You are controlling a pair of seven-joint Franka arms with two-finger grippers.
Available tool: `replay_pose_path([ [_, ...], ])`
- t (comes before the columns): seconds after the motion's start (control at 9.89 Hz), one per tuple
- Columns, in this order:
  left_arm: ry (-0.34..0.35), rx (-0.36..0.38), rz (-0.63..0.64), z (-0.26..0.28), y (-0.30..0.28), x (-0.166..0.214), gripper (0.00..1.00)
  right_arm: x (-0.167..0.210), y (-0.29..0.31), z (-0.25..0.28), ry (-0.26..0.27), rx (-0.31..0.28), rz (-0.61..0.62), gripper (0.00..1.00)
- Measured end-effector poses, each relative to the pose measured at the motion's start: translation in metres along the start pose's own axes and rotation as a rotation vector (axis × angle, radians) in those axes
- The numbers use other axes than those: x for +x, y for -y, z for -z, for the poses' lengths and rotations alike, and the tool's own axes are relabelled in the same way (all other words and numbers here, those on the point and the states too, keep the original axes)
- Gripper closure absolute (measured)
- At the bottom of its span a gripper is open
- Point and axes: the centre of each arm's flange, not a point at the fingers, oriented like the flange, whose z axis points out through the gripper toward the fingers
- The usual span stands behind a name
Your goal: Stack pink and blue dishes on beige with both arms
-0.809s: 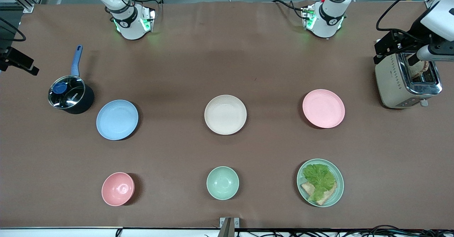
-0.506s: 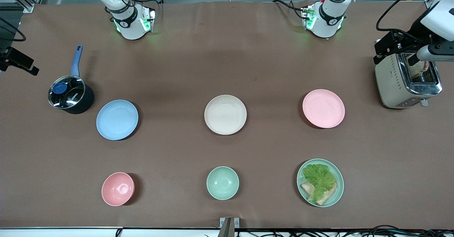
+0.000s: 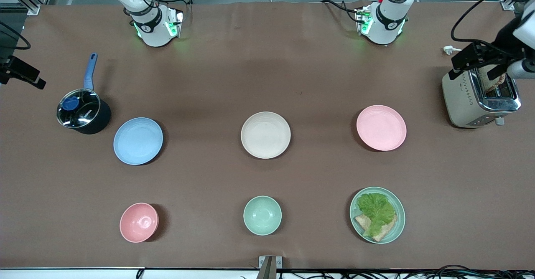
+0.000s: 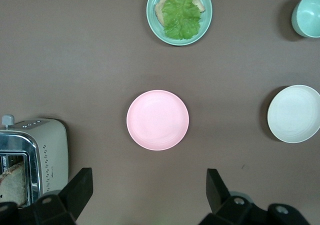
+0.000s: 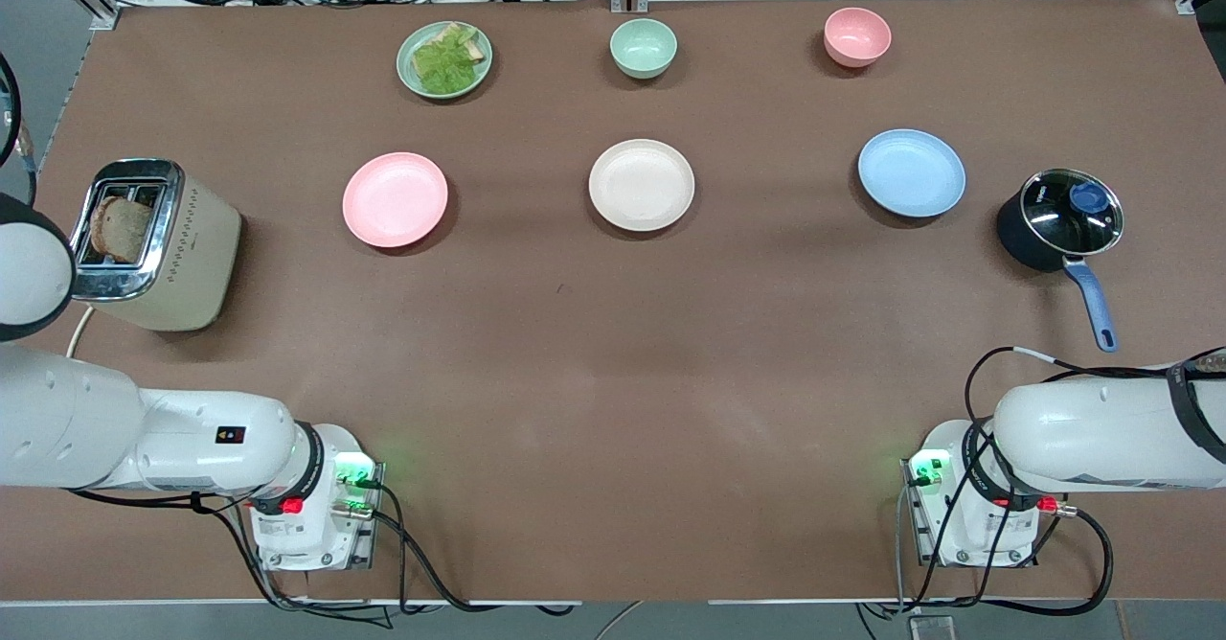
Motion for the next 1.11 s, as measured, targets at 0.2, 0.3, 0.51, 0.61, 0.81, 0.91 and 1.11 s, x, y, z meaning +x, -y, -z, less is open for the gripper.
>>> replay_pose_path([
  [0.2,0.001,-0.001,0.005,-0.053,0.010,0.017,0.00,0.026,-0.016,-0.049,0.061,0.063,-0.021,0.00],
  [0.3,0.024,0.001,-0.023,-0.089,0.014,0.021,0.00,0.041,-0.034,-0.083,0.077,0.091,-0.006,0.00],
  [0.51,0.078,0.000,-0.132,-0.166,0.023,0.026,0.00,0.060,-0.064,-0.163,0.096,0.125,0.052,0.00],
  [0.61,0.092,-0.020,-0.173,-0.205,0.032,0.029,0.00,0.062,-0.075,-0.207,0.100,0.160,0.088,0.00],
  [0.81,0.074,-0.096,-0.182,-0.280,0.070,0.024,0.00,0.056,-0.097,-0.290,0.084,0.232,0.167,0.00],
  [0.91,0.089,-0.111,-0.178,-0.313,0.086,0.016,0.00,0.049,-0.105,-0.331,0.072,0.274,0.191,0.00],
  [1.11,0.126,-0.111,-0.165,-0.365,0.094,0.009,0.00,0.034,-0.118,-0.400,0.046,0.342,0.220,0.00],
])
